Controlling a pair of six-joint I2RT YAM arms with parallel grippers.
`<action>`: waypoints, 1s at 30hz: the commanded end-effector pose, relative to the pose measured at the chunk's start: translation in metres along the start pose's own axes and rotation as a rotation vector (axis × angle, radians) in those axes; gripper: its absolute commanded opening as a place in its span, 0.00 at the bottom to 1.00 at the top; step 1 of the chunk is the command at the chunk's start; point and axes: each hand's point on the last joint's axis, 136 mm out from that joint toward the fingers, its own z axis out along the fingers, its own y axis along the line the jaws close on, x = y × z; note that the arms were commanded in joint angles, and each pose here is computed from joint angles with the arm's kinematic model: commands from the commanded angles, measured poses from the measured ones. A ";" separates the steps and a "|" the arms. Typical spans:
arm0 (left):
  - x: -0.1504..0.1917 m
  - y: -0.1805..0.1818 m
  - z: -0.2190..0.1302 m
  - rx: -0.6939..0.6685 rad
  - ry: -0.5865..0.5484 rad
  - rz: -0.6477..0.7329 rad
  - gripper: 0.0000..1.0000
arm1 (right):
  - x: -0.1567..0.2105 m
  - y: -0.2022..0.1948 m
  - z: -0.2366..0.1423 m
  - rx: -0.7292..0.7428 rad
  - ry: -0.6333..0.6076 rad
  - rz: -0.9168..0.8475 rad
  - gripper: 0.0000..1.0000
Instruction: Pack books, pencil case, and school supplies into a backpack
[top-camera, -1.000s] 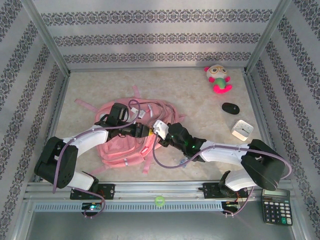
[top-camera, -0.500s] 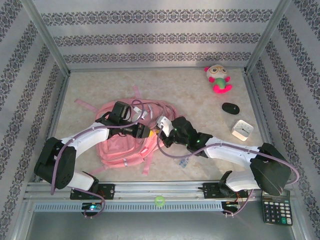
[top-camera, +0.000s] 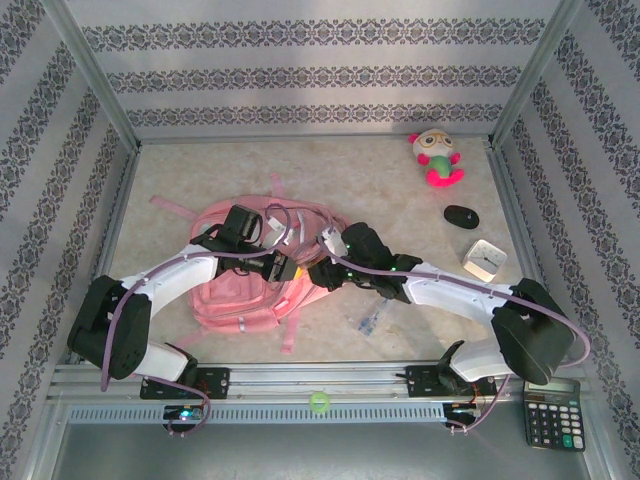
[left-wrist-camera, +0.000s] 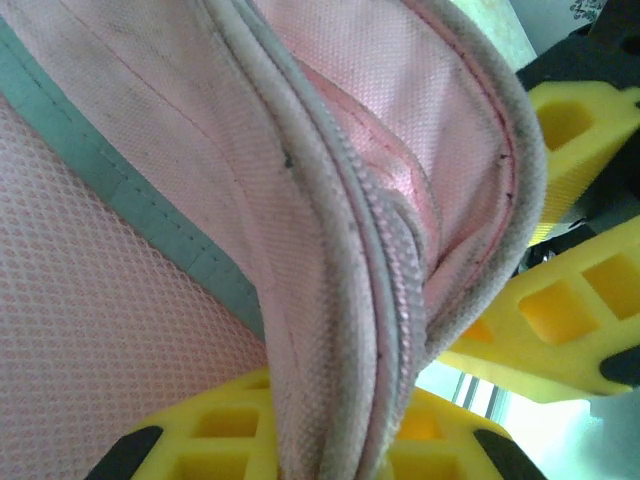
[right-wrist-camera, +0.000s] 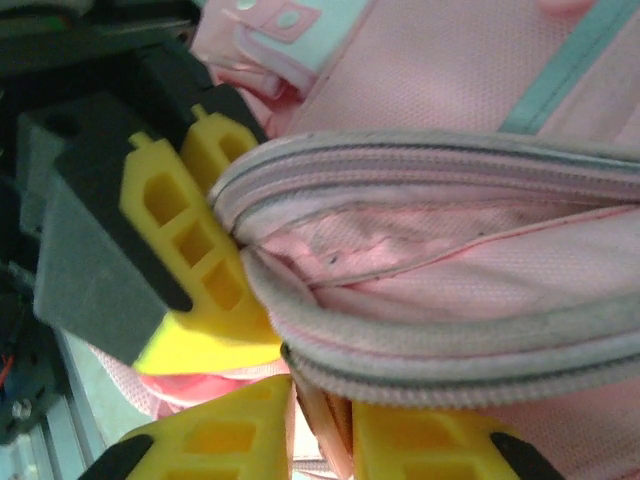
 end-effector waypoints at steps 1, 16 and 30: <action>0.012 -0.004 0.003 0.014 0.024 -0.056 0.00 | -0.009 -0.006 0.009 0.099 -0.015 0.029 0.25; 0.025 0.039 -0.008 -0.282 0.124 -0.060 0.00 | -0.005 -0.040 -0.040 0.398 0.045 0.033 0.01; 0.024 0.024 -0.006 -0.219 0.118 0.057 0.00 | 0.014 -0.001 -0.029 0.029 0.135 0.411 0.00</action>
